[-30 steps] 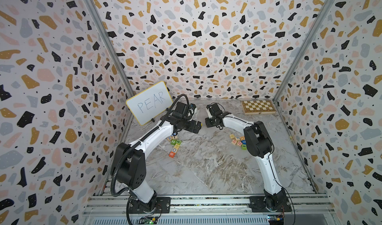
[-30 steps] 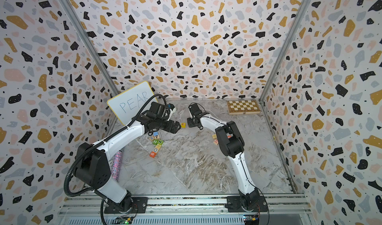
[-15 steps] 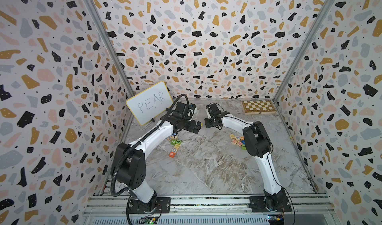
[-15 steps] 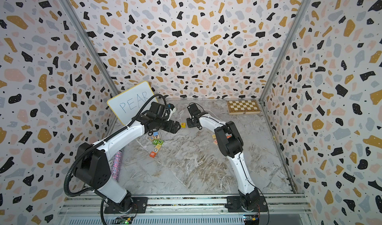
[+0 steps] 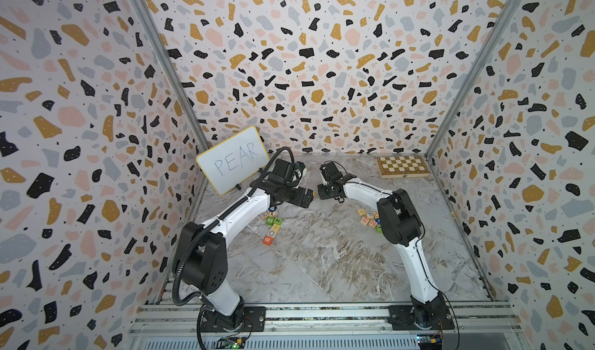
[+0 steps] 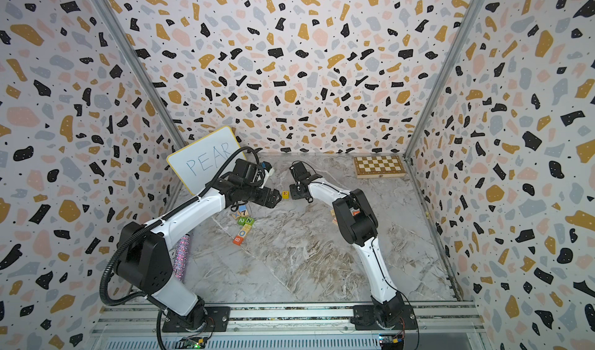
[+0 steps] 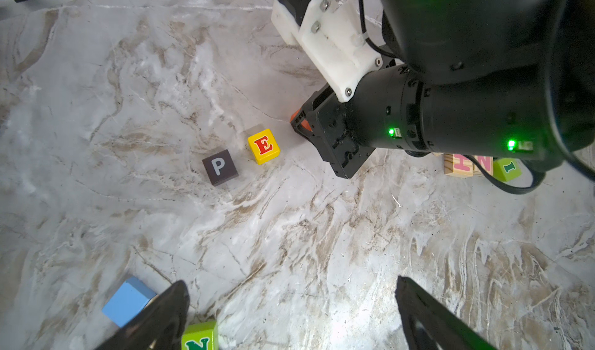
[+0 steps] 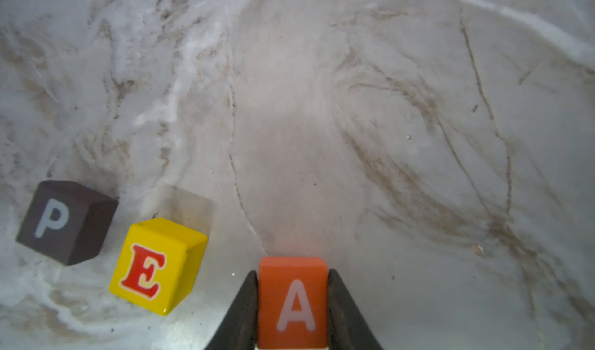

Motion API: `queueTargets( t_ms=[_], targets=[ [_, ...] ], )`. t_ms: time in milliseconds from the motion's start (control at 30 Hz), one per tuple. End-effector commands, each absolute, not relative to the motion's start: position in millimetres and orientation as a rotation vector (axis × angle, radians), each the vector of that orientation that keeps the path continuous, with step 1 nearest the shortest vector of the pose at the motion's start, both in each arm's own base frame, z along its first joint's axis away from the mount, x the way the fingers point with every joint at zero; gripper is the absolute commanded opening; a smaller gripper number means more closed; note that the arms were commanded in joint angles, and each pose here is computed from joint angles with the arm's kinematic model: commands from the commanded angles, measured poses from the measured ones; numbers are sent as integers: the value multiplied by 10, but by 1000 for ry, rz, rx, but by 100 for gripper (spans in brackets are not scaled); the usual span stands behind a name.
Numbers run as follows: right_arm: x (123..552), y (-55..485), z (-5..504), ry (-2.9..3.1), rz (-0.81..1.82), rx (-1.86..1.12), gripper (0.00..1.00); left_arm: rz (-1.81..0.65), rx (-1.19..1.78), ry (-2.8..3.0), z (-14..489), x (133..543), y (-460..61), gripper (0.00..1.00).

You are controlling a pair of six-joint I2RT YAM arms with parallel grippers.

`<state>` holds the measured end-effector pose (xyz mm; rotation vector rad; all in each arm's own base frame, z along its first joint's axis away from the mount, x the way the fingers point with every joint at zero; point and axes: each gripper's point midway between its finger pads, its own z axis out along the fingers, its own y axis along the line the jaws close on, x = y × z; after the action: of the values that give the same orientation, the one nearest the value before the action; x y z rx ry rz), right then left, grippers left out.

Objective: Spell the uppercase word “pear” with letter blocks
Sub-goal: Place the letter block at the center of the board.

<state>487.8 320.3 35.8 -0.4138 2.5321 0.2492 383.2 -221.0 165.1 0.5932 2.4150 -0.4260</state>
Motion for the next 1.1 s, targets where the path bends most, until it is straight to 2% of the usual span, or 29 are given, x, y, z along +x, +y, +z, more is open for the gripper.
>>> queueTargets(
  t_ms=[0, 433, 1067],
  targets=[
    [4750, 3215, 583, 2548, 263, -400, 13, -428, 586, 2378, 1751, 3828, -2212, 99],
    [4739, 3086, 533, 2562, 193, -350, 16, -429, 577, 2372, 1744, 3789, -2187, 99],
    [4756, 3063, 743, 2520, 197, -320, 47, -402, 567, 2366, 1767, 3810, -2158, 99]
  ],
)
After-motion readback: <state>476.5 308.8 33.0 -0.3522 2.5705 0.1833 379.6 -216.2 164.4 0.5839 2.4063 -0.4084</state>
